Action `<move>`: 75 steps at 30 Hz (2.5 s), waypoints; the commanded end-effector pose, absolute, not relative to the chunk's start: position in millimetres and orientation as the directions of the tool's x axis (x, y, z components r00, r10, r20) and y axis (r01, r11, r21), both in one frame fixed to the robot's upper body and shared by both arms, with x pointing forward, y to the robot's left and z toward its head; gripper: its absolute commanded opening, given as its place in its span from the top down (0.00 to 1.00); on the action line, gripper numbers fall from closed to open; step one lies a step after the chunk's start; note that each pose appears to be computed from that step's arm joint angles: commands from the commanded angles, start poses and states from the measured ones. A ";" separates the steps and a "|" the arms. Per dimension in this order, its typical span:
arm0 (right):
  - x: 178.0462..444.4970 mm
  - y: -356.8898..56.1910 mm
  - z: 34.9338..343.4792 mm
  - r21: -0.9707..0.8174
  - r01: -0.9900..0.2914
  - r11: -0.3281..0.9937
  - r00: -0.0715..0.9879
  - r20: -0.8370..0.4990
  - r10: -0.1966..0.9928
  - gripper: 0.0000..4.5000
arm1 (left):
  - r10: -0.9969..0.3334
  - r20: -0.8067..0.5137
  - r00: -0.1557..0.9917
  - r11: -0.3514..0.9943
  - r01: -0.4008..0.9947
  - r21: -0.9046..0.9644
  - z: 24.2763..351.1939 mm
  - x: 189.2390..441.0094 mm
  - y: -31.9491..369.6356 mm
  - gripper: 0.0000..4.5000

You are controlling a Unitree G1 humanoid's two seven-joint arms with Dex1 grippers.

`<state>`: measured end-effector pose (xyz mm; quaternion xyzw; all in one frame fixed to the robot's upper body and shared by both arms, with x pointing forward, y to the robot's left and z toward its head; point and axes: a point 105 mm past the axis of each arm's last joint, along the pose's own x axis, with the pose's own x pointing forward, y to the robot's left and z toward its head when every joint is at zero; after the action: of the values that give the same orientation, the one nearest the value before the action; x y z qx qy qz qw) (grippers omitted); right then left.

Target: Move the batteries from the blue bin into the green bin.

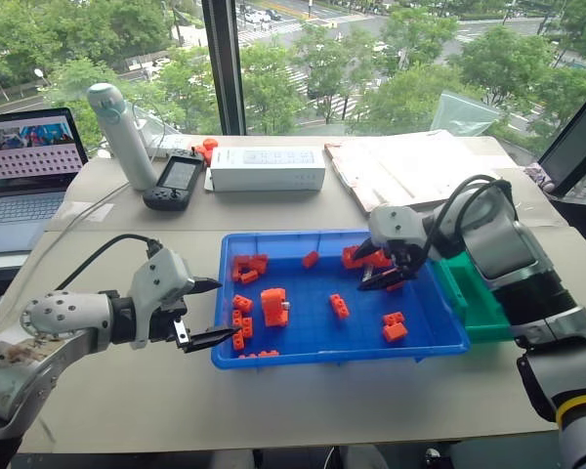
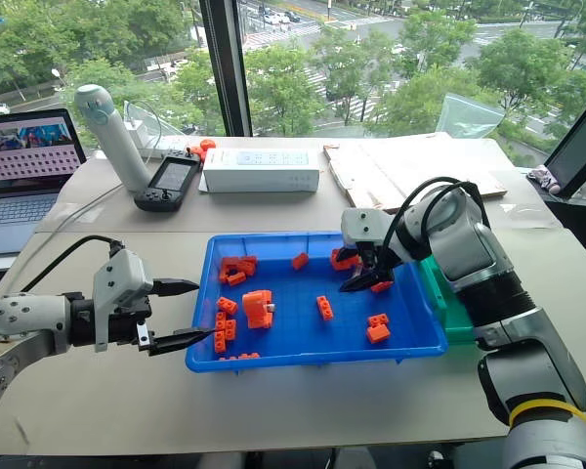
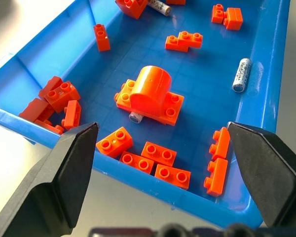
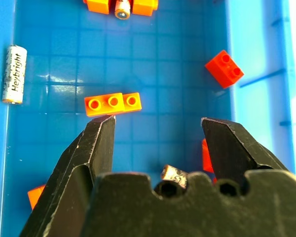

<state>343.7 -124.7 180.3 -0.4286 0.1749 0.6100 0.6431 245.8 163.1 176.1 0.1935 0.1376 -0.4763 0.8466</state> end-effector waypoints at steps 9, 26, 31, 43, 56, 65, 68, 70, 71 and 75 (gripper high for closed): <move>371.7 -136.8 163.9 -0.512 -0.839 -0.184 0.370 -0.785 0.497 0.27 | -0.750 -0.408 0.520 0.462 0.854 0.239 183.4 242.9 162.6 0.00; 391.2 -123.0 158.0 -0.477 -0.688 -0.547 0.318 -0.875 0.364 0.42 | -0.746 -0.400 0.533 0.474 0.846 0.244 182.2 241.0 160.8 0.00; 390.3 -127.5 143.7 -0.412 -0.734 -0.539 0.263 -0.905 0.334 0.82 | -0.740 -0.399 0.541 0.483 0.841 0.243 181.1 238.9 161.1 0.00; 364.1 -65.4 206.5 -0.570 -0.709 -0.414 0.073 -0.644 0.762 0.95 | -0.745 -0.393 0.539 0.476 0.843 0.253 183.0 240.9 158.6 0.00; 345.8 -204.9 290.7 -0.547 -0.825 0.140 0.493 -0.578 0.650 0.95 | -0.848 -0.237 0.475 0.421 0.874 0.244 217.6 263.7 140.4 0.00; 320.9 -274.1 242.2 -0.428 -0.848 0.313 0.527 -0.740 0.418 0.95 | -0.874 -0.235 0.425 0.373 0.898 0.235 218.7 271.3 131.5 0.00; 320.6 -282.5 219.6 -0.419 -0.844 0.336 0.527 -0.765 0.369 0.72 | -0.880 -0.229 0.415 0.366 0.902 0.229 219.9 271.9 129.5 0.00; 320.3 -284.8 215.2 -0.424 -0.841 0.335 0.530 -0.771 0.353 0.59 | -0.880 -0.231 0.416 0.366 0.902 0.228 219.9 271.7 130.0 0.00; 320.3 -284.9 216.0 -0.428 -0.839 0.337 0.534 -0.769 0.352 0.51 | -0.879 -0.232 0.416 0.367 0.902 0.229 219.8 271.3 130.2 0.00; 330.4 -266.1 247.4 -0.516 -0.799 0.309 0.602 -0.690 0.403 0.21 | -0.871 -0.242 0.427 0.377 0.898 0.227 219.2 268.3 134.0 0.00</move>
<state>327.4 -276.5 213.1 -0.4120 0.2796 0.3987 0.7701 272.3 133.9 209.0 0.1456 0.0606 -0.5352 0.8299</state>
